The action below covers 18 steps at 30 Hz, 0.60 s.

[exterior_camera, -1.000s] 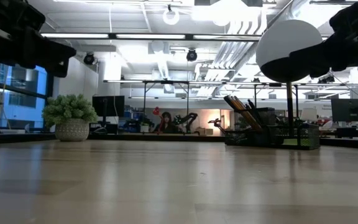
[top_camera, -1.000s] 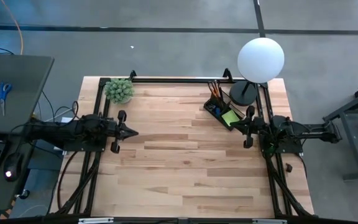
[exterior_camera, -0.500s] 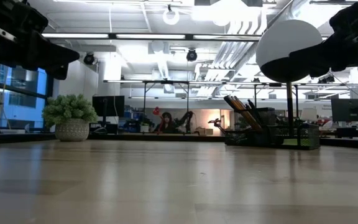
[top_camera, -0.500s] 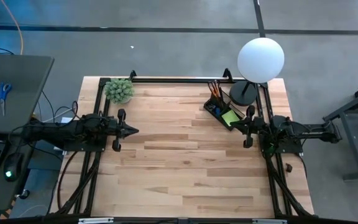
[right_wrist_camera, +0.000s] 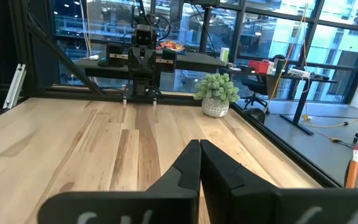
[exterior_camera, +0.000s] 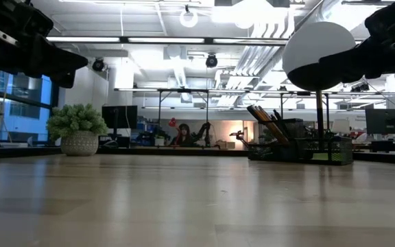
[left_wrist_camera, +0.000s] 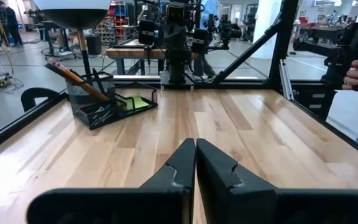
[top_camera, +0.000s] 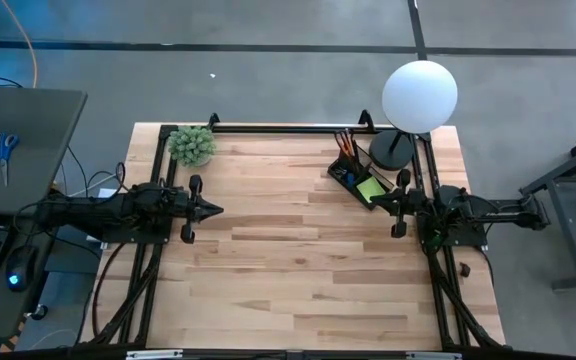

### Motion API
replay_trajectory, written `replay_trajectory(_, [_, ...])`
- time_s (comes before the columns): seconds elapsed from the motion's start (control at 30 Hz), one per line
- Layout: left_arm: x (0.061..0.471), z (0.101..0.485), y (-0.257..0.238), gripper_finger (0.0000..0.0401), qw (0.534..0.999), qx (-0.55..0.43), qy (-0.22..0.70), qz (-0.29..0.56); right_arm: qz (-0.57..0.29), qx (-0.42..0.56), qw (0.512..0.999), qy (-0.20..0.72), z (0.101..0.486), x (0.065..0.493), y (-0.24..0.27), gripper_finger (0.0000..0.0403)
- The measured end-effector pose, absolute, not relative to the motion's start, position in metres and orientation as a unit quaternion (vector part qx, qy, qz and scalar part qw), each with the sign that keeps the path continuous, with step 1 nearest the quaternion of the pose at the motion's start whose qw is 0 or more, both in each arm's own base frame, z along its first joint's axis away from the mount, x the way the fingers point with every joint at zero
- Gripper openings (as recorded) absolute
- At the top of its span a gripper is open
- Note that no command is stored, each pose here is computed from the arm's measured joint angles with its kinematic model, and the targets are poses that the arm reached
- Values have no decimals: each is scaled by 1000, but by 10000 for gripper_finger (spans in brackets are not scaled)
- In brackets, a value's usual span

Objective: Pick and place office supplies into organizer
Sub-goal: Return to Home Position

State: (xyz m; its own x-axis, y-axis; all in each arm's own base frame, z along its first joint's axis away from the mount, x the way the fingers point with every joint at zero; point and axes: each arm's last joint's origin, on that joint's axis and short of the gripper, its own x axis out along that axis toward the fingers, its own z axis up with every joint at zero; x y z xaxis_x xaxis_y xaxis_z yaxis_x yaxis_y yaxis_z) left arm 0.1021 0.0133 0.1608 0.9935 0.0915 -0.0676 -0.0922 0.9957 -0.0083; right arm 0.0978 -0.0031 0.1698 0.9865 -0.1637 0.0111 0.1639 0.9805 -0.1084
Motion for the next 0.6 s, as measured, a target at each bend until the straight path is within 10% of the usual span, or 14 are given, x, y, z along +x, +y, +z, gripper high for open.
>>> replay_trajectory(0.6, [102, 161, 13, 5, 998, -6, 34, 46, -82, -56, 995, -1, 170, 98, -3, 0])
